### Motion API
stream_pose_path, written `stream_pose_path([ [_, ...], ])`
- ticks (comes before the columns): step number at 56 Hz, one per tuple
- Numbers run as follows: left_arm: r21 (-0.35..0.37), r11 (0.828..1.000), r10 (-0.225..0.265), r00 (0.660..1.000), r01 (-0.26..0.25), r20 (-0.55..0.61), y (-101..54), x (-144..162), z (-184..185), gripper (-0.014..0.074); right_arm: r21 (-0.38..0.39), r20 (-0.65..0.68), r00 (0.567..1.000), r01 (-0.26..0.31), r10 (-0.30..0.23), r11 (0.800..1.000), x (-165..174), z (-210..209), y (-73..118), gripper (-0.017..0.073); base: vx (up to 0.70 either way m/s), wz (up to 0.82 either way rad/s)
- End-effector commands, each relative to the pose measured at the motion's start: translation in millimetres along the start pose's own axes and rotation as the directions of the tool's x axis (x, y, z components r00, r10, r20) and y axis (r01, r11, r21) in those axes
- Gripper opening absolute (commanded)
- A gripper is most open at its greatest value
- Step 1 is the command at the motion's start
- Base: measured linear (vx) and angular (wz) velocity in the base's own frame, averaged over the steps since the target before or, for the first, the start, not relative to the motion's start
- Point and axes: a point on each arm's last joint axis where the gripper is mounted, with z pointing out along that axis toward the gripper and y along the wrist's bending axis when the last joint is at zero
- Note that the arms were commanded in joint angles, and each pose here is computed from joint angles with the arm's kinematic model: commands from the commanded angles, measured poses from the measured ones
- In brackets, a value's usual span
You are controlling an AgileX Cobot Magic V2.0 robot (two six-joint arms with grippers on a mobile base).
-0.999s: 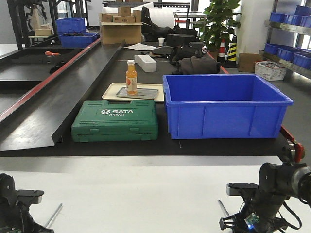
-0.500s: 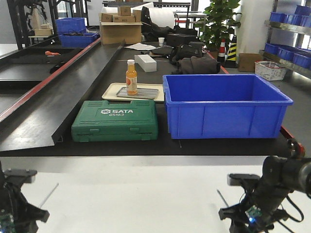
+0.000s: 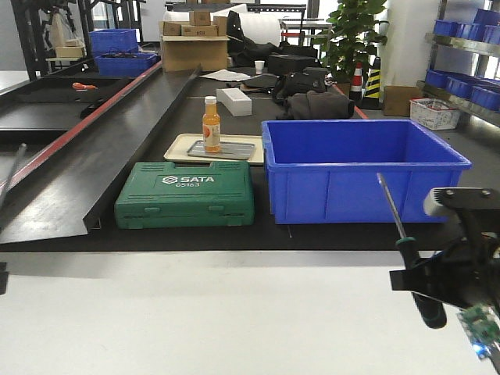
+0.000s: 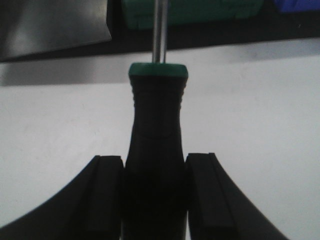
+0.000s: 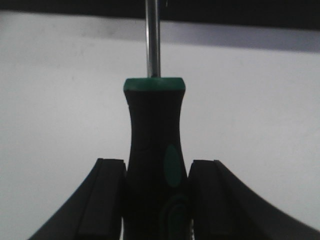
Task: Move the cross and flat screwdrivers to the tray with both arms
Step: 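Lift both screwdrivers upright off the table with both grippers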
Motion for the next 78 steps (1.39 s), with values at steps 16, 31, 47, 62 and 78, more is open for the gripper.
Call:
stream_pose_path([
  [16, -0.023, 0.999, -0.018, 0.943, 0.027, 0.334, -5.0, 42, -76, 0.0, 0.077, 0.411, 0.911, 0.007, -0.038, 0.997, 22, -97, 9.9, -0.0008, 0.0, 0.0],
  [31, -0.03, 0.999, -0.018, 0.937, 0.031, 0.35, -4.2, 48, -73, 0.0, 0.137, 0.511, 0.857, -0.011, -0.061, 0.99, 47, -109, 5.9, -0.0008, 0.0, 0.0],
  [47, -0.031, 0.999, -0.018, 0.934, 0.031, 0.357, -4.1, 47, -73, 0.0, 0.139, 0.516, 0.854, -0.01, -0.064, 0.99, 47, -110, 6.0, -0.0008, 0.0, 0.0],
  [62, -0.031, 0.999, -0.018, 0.934, 0.031, 0.357, -4.1, 47, -73, 0.0, 0.139, 0.514, 0.855, -0.01, -0.064, 0.99, 47, -110, 6.0, -0.0008, 0.0, 0.0],
  [78, -0.031, 0.999, -0.018, 0.934, 0.031, 0.357, -4.1, 47, -73, 0.0, 0.139, 0.514, 0.855, -0.01, -0.064, 0.99, 47, -110, 6.0, -0.0008, 0.0, 0.0],
])
